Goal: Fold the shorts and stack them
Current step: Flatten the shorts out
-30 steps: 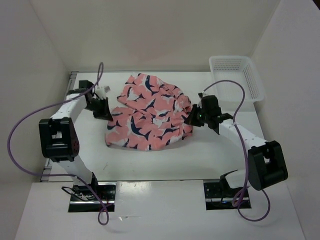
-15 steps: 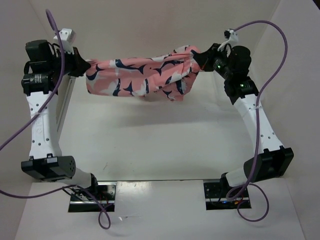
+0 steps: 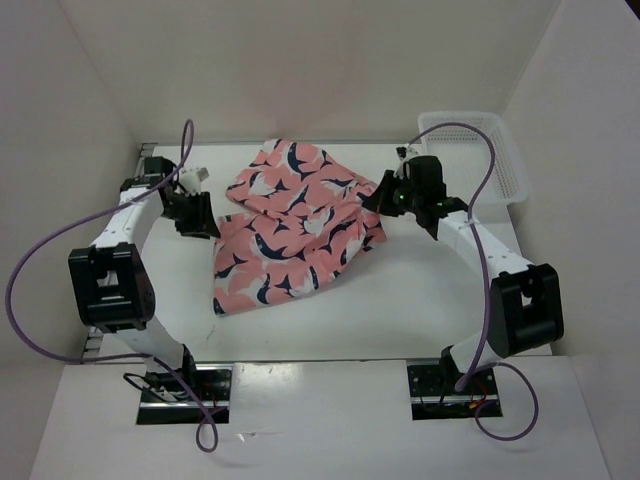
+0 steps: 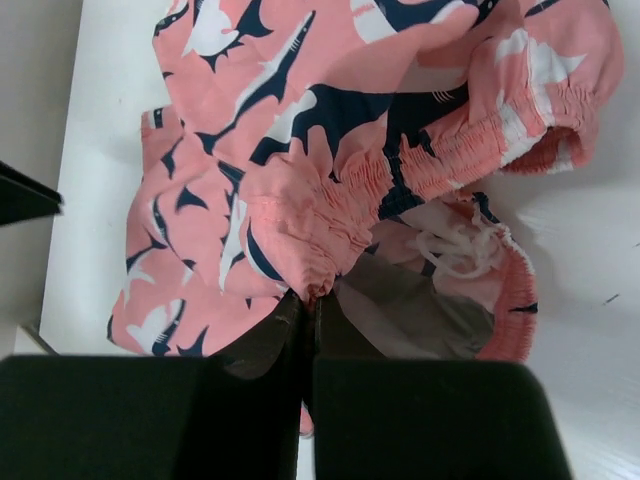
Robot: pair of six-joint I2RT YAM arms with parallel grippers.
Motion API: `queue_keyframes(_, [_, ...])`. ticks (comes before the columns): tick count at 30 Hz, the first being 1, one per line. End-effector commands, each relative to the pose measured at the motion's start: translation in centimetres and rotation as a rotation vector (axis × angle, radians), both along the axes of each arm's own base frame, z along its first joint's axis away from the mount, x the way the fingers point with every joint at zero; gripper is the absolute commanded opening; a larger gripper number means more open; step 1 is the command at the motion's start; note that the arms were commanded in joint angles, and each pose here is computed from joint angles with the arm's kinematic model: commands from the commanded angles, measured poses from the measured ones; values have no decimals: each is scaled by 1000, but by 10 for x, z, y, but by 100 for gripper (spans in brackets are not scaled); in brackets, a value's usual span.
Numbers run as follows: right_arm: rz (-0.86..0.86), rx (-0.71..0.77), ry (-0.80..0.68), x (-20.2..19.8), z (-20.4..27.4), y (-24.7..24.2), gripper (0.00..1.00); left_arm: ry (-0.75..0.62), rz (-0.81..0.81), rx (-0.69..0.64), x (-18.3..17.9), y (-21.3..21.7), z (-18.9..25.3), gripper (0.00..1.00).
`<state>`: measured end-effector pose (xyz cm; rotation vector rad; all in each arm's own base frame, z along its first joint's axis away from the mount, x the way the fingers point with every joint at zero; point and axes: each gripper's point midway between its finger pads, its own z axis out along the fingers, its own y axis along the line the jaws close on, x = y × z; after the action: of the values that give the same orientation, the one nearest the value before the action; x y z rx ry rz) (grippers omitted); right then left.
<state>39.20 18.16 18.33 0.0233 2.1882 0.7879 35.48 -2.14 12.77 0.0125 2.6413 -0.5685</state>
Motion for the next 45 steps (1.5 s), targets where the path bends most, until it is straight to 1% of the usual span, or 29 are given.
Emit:
queue_keyframes(1, [-1,26,-71,5,18,2,0,117,10,46,-22,5,-34,46])
queue_keyframes(2, [-1,22,-58,2,11,2,0,173,13,51,-33,5,-44,46])
queue_keyframes(4, [-5,8,-57,-1,10,-1,0,239,33,39,-51,9,-54,47])
queue_keyframes(5, [-5,8,-57,-3,9,-2,0,298,31,29,-69,6,-59,49])
queue_keyframes(7, [-13,-2,-39,-5,3,-4,0,366,28,19,-90,3,-63,50])
queue_keyframes(9, [-13,-2,-39,-5,3,-4,0,486,23,0,-119,-2,-68,54])
queue_keyframes(11, [-13,-2,-39,-5,3,-4,0,592,8,7,-142,-6,-79,56])
queue_keyframes(14, [-9,-11,-35,-7,1,-5,0,644,-2,24,-156,-7,-87,57])
queue_keyframes(17, [-12,-19,-50,-6,6,-6,0,658,-20,-25,-156,-18,-88,57])
queue_keyframes(21, [-26,-41,-40,-7,0,-11,1,667,-59,6,-160,-23,-93,57])
queue_keyframes(23, [-21,-48,-44,-7,-1,-11,2,679,-71,9,-160,-25,-98,54])
queue_keyframes(24, [-21,-48,-44,-7,-1,-11,2,678,-98,9,-161,-32,-97,51])
queue_keyframes(25, [-21,-48,-44,-7,-1,-11,2,681,-98,9,-160,-32,-100,43])
queue_keyframes(26, [-21,-48,-44,-7,-1,-11,4,695,-110,-5,-162,-37,-102,28])
queue_keyframes(27, [-21,-48,-44,-7,-1,-11,13,702,-111,-26,-162,-40,-102,22])
queue_keyframes(28, [-21,-52,-30,-9,-4,-12,27,712,-112,-36,-163,-42,-103,18])
queue_keyframes(29, [-21,-55,-19,-11,-5,-12,47,720,-112,-47,-164,-43,-102,15])
queue_keyframes(30, [-30,-74,-18,-10,-8,-15,76,710,-112,-55,-161,-44,-100,8])
queue_keyframes(31, [-40,-88,6,-13,-13,-18,81,699,-104,-73,-159,-45,-97,6])
queue_keyframes(32, [-54,-102,17,-17,-17,-22,84,709,-87,-80,-160,-42,-96,3])
queue_keyframes(33, [-89,-121,36,-20,-21,-29,87,674,-74,-92,-152,-40,-87,1])
queue_keyframes(34, [-120,-118,28,-22,-15,-37,89,652,-47,-99,-147,-34,-84,0])
queue_keyframes(36, [-185,-96,51,-30,-19,-50,90,607,-14,-103,-139,-26,-73,0])
queue_keyframes(37, [-196,-76,33,-39,-9,-52,90,579,22,-119,-132,-18,-68,0])
queue_keyframes(40, [-241,-37,64,-61,-13,-57,90,557,68,-141,-127,-8,-62,0])
queue_keyframes(42, [-267,-7,104,-71,-16,-57,90,523,107,-157,-117,3,-57,0])
queue_keyframes(43, [-285,-21,163,-80,-31,-60,90,512,116,-157,-114,6,-57,0])
queue_keyframes(45, [-306,-9,228,-94,-42,-55,90,502,125,-157,-110,9,-58,0])
